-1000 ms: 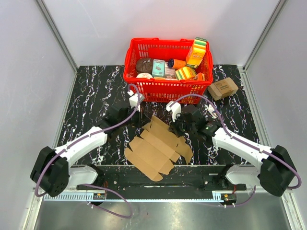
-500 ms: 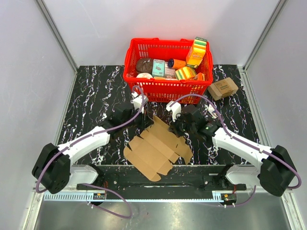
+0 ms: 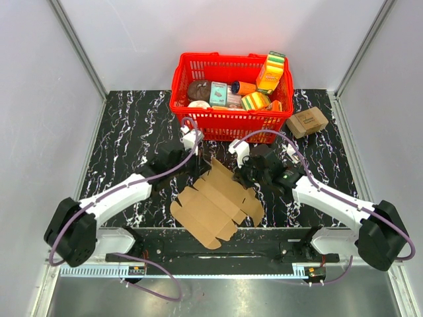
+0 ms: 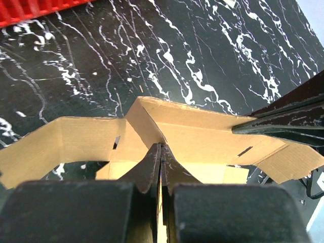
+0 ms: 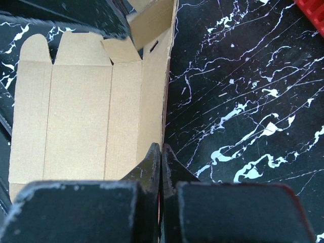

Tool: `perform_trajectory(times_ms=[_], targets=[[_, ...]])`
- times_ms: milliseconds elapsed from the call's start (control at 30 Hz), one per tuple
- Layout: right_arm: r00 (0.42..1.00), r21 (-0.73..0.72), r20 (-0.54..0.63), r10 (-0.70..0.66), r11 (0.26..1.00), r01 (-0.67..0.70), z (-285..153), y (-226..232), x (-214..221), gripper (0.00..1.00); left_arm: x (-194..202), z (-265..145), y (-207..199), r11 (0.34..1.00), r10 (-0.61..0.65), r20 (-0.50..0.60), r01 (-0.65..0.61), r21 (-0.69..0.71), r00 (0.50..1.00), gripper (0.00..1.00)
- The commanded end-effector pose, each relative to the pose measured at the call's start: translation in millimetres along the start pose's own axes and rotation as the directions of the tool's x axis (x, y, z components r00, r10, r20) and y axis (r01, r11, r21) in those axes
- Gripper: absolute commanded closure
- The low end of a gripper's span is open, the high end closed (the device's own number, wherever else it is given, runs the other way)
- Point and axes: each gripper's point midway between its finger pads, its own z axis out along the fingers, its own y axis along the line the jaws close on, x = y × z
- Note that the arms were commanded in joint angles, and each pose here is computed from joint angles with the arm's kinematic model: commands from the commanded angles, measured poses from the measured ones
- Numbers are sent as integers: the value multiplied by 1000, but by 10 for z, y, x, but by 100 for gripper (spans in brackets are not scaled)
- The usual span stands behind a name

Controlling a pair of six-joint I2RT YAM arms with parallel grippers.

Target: Fold the paper box

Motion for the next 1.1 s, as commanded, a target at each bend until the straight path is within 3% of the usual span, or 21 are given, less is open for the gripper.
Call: perform_trajectory(times_ms=[0,167,267,400,567,733,900,1067], targets=[[994,12,54,-94,996,93,-53,-10,-200,100,-342,-266,41,997,40,142,-30,-68,989,100],[987,32,40,-153,988,152,-11,-74,-223,100,-403,-529,145,994,29,213,-6,-107,977,100],[996,194,0,-94,977,92,4,-352,-276,100,-393,-629,196,992,29,230,1,-129,973,100],[991,279,-76,-108,952,125,28,-539,-256,100,-395,-781,321,983,17,261,32,-182,965,100],[989,280,-52,-139,949,148,67,-554,-279,100,-460,-966,430,973,18,332,59,-221,943,100],[980,318,-30,-198,927,198,33,-630,-346,100,-472,-1045,540,958,20,340,79,-275,940,100],[958,249,-42,-285,925,286,13,-541,-261,100,-434,-1052,680,944,-10,359,127,-304,933,100],[931,261,21,-364,901,346,-53,-528,-239,100,-380,-1052,826,928,-27,381,165,-335,924,100]])
